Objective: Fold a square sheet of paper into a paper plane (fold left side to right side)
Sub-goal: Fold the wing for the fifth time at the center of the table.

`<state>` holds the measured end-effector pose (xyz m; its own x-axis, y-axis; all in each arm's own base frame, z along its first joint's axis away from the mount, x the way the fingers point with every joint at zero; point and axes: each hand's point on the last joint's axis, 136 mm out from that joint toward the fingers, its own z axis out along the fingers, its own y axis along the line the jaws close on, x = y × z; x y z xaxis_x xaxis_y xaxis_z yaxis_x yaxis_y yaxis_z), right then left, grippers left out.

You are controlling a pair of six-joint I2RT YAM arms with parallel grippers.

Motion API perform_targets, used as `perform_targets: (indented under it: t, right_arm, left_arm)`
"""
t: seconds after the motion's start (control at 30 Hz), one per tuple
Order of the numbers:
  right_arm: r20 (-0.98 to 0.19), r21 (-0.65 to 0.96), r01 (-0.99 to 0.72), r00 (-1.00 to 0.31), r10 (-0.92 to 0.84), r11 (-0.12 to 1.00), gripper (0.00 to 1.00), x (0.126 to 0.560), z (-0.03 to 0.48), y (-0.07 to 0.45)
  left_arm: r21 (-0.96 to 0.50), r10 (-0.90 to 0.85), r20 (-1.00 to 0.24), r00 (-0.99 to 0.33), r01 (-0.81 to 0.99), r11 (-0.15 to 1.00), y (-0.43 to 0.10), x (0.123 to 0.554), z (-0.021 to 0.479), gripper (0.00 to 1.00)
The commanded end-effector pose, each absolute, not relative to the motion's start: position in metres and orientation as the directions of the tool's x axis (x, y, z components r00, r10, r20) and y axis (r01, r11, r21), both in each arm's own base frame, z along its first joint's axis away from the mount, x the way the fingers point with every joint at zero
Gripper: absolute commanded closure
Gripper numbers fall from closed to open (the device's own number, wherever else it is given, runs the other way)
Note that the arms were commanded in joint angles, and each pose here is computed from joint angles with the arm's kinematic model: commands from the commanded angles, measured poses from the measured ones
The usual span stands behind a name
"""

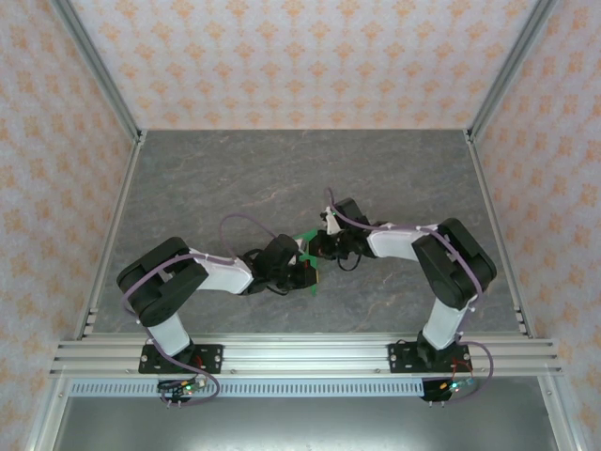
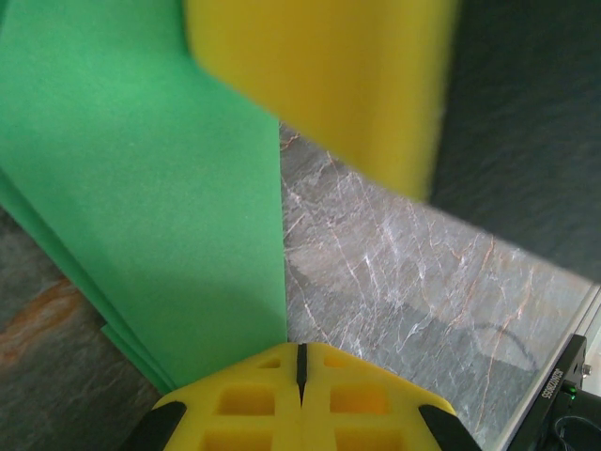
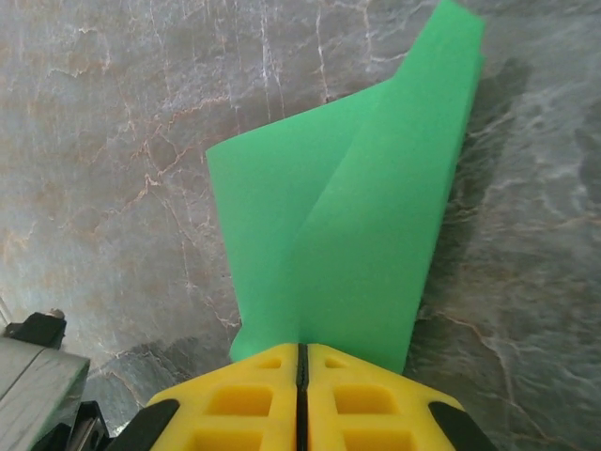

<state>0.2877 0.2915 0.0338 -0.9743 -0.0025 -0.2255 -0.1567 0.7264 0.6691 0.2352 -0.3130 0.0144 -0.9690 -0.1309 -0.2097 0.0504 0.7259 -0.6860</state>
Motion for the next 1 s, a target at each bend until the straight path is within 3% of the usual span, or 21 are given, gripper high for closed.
perform_targets:
  t: [0.0, 0.27, 0.73, 0.97]
  right_arm:
    - [-0.235, 0.684, -0.150, -0.972, 0.021, 0.714, 0.90, 0.299, 0.028, 0.297]
    - [-0.250, 0.597, -0.155, -0.968, -0.001, 0.787, 0.90, 0.321, 0.012, 0.289]
    - [-0.286, 0.557, -0.124, -0.957, 0.050, 0.821, 0.90, 0.386, 0.015, 0.268]
    - [-0.328, 0.570, -0.152, -0.943, 0.053, 0.807, 0.90, 0.399, 0.041, 0.268]
  left_arm:
    - [-0.529, -0.115, -0.097, -0.989, -0.047, 0.847, -0.271, 0.200, -0.032, 1.00]
    - [-0.521, -0.114, -0.092, -0.989, -0.050, 0.852, -0.269, 0.199, -0.033, 1.00]
    - [-0.526, -0.109, -0.092, -0.990, -0.045, 0.849, -0.271, 0.199, -0.033, 1.00]
    - [-0.544, -0.109, -0.103, -0.989, -0.036, 0.838, -0.275, 0.202, -0.027, 1.00]
